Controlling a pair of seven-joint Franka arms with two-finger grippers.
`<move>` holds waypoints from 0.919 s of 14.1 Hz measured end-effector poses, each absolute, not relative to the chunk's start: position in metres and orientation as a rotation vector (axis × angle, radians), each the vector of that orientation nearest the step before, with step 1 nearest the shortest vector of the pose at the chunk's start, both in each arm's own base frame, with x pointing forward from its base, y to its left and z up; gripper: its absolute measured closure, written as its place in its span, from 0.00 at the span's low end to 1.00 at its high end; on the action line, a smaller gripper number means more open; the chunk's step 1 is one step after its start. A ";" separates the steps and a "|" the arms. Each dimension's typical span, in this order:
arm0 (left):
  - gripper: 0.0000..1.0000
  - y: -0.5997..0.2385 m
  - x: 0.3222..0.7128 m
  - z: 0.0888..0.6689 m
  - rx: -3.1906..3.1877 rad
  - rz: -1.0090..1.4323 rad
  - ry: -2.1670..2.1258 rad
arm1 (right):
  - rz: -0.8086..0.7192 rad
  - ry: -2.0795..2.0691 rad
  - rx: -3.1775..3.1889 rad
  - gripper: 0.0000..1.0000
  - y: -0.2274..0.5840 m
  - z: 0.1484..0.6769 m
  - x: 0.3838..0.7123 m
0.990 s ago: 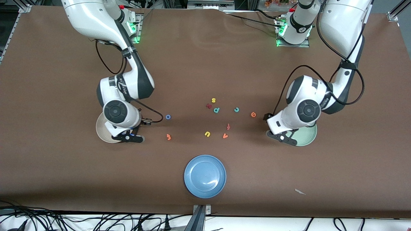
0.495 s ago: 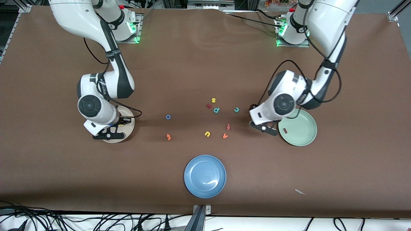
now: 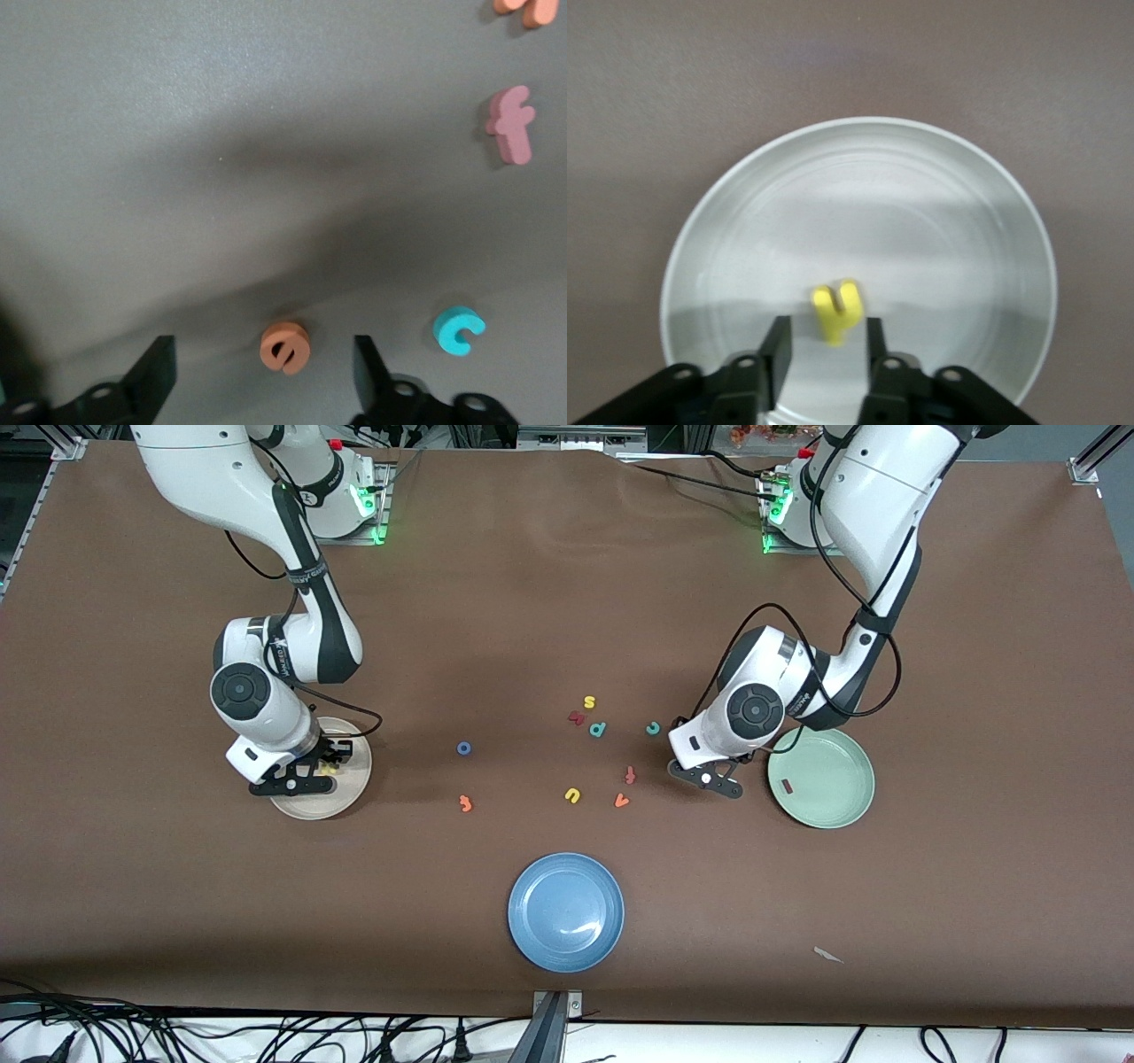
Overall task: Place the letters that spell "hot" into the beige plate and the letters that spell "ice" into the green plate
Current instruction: 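Place the yellow letter on the white plate while the left gripper reaches orange, then grasp the orange letter with the left gripper while the right gripper grasps blue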
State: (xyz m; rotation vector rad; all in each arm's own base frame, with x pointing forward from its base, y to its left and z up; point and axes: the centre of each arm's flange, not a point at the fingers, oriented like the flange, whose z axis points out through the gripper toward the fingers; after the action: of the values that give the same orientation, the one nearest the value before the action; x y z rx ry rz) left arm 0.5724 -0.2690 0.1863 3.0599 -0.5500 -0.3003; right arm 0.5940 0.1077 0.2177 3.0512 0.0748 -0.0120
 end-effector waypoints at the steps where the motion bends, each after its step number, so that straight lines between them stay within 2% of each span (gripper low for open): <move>1: 0.23 -0.270 0.572 0.184 3.058 -0.293 -0.550 | -0.014 0.020 3.087 0.39 0.108 0.221 0.595; 5: 0.24 -0.272 0.569 0.177 3.055 -0.293 -0.556 | -0.079 -0.059 3.149 0.00 0.124 0.249 0.603; 9: 0.31 -0.269 0.562 0.168 3.055 -0.300 -0.555 | -0.101 -0.152 3.169 0.00 0.170 0.251 0.596; 11: 0.49 -0.270 0.557 0.172 3.055 -0.300 -0.565 | -0.108 -0.220 3.179 0.00 0.204 0.251 0.588; 13: 0.72 -0.270 0.555 0.172 3.056 -0.304 -0.568 | -0.092 -0.272 3.186 0.00 0.234 0.247 0.581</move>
State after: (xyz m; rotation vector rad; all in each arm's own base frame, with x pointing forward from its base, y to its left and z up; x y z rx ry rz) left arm 0.5546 -0.2697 0.1721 3.0558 -0.5679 -0.3039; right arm 0.5805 0.2343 0.2474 3.1863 -0.2715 -0.0916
